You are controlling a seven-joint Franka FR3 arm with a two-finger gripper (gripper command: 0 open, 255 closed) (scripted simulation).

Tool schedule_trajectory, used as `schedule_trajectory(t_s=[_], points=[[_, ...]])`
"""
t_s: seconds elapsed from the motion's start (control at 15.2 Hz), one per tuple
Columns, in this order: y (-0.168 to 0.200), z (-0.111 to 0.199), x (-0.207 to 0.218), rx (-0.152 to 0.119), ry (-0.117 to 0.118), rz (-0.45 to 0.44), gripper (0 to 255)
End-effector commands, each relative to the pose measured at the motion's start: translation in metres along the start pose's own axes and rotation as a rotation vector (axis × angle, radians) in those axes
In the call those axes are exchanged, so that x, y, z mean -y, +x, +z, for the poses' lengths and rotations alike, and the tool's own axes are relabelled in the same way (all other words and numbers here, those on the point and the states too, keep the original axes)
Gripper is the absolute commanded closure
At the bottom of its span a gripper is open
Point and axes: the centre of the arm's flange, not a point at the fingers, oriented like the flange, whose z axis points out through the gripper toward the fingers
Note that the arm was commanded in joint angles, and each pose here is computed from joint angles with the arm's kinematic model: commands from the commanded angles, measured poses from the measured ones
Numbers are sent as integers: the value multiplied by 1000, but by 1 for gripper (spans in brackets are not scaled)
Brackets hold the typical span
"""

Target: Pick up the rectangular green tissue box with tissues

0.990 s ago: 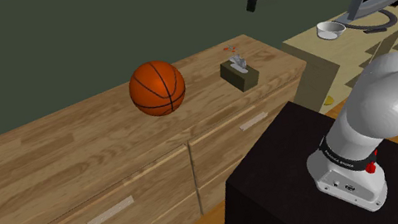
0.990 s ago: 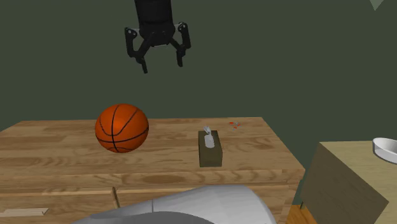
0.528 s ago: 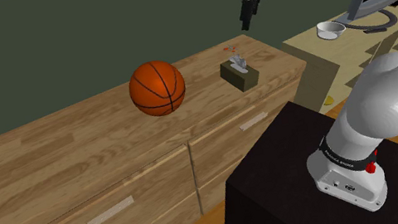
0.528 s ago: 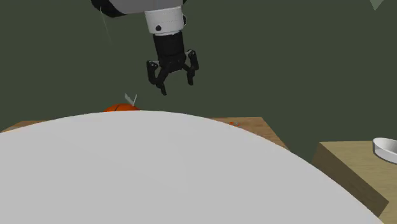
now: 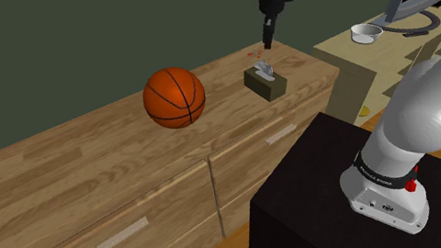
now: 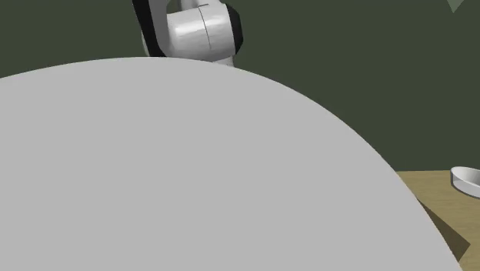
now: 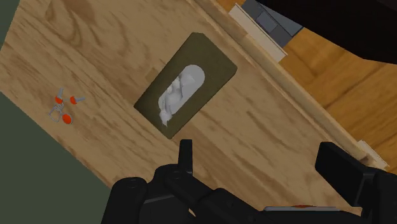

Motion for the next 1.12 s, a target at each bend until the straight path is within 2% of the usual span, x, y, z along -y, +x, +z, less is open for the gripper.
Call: schedule_trajectory(t_s=[0.0, 0.86, 1.06], points=[[7, 23, -6, 9, -18, -45, 0], [59, 170, -66, 77, -130, -318, 0], [62, 188, -66, 80, -136, -332, 0]])
